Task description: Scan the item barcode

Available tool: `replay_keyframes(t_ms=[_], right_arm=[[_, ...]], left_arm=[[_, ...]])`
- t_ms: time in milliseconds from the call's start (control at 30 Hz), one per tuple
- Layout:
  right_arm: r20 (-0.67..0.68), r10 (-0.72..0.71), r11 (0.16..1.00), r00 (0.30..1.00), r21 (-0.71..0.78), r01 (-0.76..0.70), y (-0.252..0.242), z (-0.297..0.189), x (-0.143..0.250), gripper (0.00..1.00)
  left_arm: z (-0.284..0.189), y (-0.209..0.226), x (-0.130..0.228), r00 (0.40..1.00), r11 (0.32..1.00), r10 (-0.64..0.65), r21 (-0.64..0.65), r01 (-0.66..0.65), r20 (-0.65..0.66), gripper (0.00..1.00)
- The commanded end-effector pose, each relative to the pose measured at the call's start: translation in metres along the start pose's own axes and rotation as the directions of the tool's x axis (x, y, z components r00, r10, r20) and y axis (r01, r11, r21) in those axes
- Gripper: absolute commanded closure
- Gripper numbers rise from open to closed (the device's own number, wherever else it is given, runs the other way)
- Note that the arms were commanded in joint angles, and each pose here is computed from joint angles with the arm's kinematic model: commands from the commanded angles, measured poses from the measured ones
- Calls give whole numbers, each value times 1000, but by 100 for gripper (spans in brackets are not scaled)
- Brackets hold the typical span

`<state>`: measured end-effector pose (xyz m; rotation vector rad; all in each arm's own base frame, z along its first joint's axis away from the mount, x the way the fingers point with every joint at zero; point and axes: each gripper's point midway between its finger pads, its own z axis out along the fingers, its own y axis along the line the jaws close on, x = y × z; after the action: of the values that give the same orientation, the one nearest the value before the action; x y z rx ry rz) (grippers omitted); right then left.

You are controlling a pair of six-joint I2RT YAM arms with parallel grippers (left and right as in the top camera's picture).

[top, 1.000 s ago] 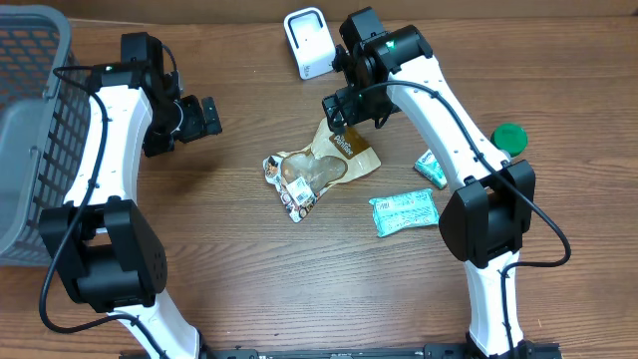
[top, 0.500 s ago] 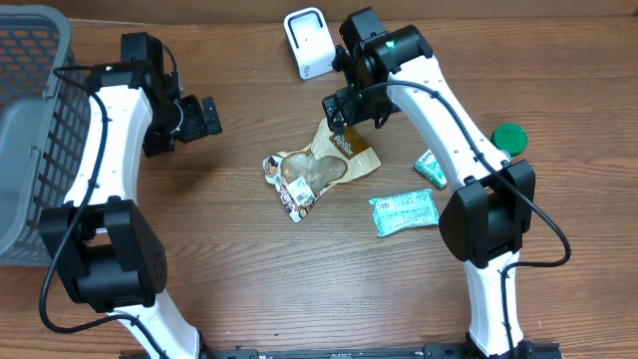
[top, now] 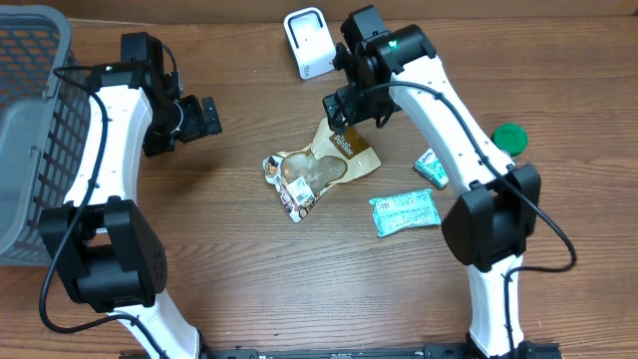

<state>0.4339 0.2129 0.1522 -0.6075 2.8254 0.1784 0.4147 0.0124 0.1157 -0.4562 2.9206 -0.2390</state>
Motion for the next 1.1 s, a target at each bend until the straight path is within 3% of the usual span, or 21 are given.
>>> replay_keyframes(t_ms=[0, 433, 633, 867, 1067], right_arm=[[177, -23, 1000, 984, -5, 24, 13, -80, -9, 0], [519, -49, 998, 853, 64, 18, 9, -248, 20, 0], [640, -53, 991, 766, 128, -38, -4, -317, 58, 0], [702, -40, 989, 711, 130, -72, -12, -349, 117, 0], [750, 7, 975, 661, 141, -170, -34, -342, 175, 0]], left_arm=[[-7, -2, -7, 1000, 1000, 12, 4, -12, 27, 1], [-7, -2, -7, 1000, 1000, 12, 4, -12, 27, 1], [-7, -2, -7, 1000, 1000, 12, 4, -12, 27, 0], [-7, -2, -7, 1000, 1000, 12, 4, -12, 27, 0], [-7, -2, -7, 1000, 1000, 12, 4, -12, 27, 0]])
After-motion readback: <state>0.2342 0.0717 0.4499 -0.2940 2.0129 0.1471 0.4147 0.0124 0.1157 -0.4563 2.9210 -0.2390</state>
